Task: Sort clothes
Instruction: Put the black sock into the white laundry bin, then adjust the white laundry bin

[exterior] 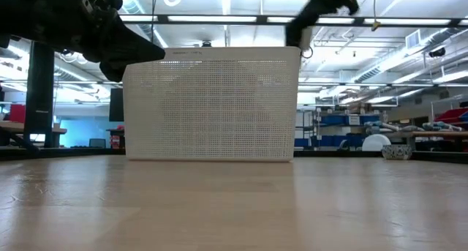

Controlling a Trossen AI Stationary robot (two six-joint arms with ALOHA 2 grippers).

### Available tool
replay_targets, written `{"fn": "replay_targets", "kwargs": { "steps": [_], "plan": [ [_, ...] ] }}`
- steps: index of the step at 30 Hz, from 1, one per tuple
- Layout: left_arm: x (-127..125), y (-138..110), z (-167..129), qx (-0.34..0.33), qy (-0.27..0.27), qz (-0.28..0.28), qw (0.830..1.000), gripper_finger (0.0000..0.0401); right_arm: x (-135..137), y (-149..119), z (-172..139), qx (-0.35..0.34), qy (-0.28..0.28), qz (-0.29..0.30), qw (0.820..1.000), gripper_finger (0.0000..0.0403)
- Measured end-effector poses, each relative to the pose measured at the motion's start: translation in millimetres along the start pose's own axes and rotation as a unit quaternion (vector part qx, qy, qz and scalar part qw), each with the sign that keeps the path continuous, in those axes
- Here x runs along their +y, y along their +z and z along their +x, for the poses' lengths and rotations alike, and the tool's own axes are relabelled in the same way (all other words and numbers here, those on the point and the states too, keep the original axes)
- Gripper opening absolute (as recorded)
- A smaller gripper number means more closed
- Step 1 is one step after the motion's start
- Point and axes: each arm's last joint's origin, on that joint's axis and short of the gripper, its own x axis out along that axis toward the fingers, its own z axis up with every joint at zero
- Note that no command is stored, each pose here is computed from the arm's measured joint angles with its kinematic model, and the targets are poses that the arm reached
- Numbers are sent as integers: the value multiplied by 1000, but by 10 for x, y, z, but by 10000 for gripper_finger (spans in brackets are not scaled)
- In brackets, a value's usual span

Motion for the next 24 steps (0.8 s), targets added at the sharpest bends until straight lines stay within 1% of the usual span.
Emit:
{"fn": "replay_targets", "kwargs": {
  "steps": [3,5,9,14,17,20,23,24],
  "plan": [
    [0,0,0,0,0,0,1000,1,105,185,79,-14,16,-32,999,1],
    [0,0,0,0,0,0,1000,1,187,254,183,-15,34,-37,999,1],
    [0,0,0,0,0,0,1000,1,396,290,477,-10,81,-39,996,2],
    [1,-1,0,0,1,0,1000,1,632,337,829,-15,79,-53,995,22],
    [1,-2,0,1,1,0,1000,1,751,332,982,5,78,-73,994,39],
    [1,-1,0,0,1,-1,1000,1,816,381,1047,29,80,-92,992,60],
    [1,-2,0,1,1,-1,1000,1,823,467,996,64,89,-113,988,86],
    [1,-2,0,1,1,0,1000,1,824,488,969,74,91,-110,987,95]
  ]
}}
